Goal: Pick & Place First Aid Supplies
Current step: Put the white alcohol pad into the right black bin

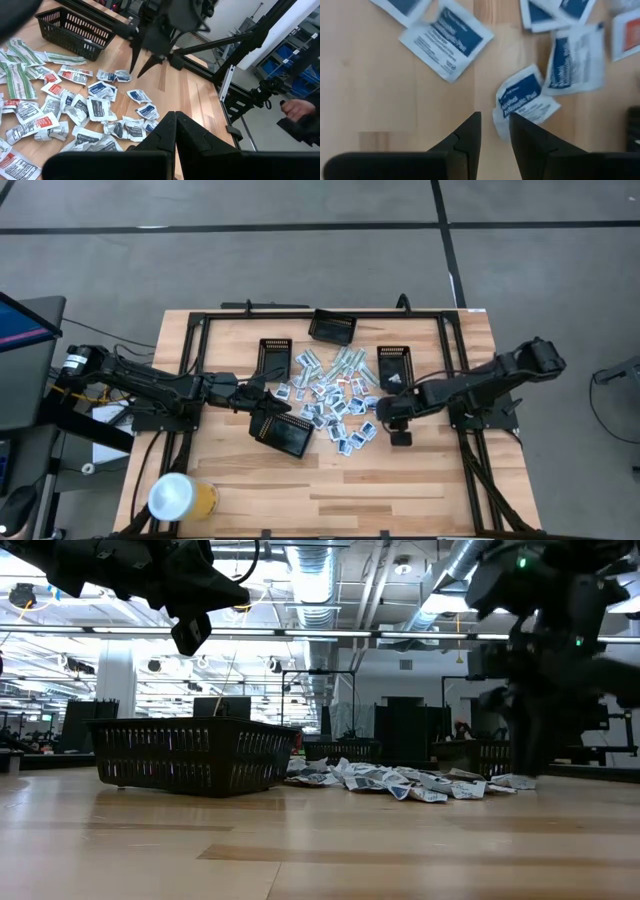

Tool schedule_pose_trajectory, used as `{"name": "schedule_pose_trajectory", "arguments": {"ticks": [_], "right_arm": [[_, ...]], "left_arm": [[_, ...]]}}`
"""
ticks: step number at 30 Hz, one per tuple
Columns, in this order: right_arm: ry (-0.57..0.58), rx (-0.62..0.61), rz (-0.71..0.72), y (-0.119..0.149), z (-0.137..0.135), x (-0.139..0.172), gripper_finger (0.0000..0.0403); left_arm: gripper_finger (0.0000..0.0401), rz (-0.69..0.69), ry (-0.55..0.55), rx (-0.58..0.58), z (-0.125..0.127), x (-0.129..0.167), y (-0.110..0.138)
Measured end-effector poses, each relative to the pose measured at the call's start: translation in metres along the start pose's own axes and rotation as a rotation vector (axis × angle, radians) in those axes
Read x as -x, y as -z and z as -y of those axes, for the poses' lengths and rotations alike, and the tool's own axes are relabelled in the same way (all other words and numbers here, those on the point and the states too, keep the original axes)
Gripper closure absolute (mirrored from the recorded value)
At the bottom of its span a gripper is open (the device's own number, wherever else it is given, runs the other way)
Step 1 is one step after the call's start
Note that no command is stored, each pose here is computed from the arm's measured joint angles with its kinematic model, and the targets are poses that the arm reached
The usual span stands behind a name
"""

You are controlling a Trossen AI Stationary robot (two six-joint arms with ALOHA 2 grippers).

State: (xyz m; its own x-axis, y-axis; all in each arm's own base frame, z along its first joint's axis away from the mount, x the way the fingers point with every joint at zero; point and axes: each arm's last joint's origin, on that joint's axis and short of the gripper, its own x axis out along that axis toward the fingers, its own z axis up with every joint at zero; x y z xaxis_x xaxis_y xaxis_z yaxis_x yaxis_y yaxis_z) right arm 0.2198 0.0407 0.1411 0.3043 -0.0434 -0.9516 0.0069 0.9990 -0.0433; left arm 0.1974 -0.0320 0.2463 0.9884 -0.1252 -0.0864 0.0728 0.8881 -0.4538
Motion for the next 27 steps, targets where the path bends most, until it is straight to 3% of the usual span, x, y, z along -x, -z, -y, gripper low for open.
{"name": "schedule_pose_trajectory", "arguments": {"ticks": [10, 13, 18, 27], "right_arm": [[0.009, -0.015, -0.069, 0.0, -0.002, -0.018, 0.031], [-0.004, -0.015, -0.074, 0.001, -0.002, -0.018, 0.0327], [-0.046, -0.017, -0.086, 0.002, -0.003, -0.017, 0.0391], [-0.136, 0.018, -0.089, -0.01, -0.008, 0.0, 0.04]], "left_arm": [[0.0393, 0.0, 0.0, 0.0, 0.0, 0.0, 0.0], [0.0393, 0.0, 0.0, 0.0, 0.0, 0.0, 0.0], [0.0393, 0.0, 0.0, 0.0, 0.0, 0.0, 0.0], [0.0393, 0.0, 0.0, 0.0, 0.0, 0.0, 0.0]]}}
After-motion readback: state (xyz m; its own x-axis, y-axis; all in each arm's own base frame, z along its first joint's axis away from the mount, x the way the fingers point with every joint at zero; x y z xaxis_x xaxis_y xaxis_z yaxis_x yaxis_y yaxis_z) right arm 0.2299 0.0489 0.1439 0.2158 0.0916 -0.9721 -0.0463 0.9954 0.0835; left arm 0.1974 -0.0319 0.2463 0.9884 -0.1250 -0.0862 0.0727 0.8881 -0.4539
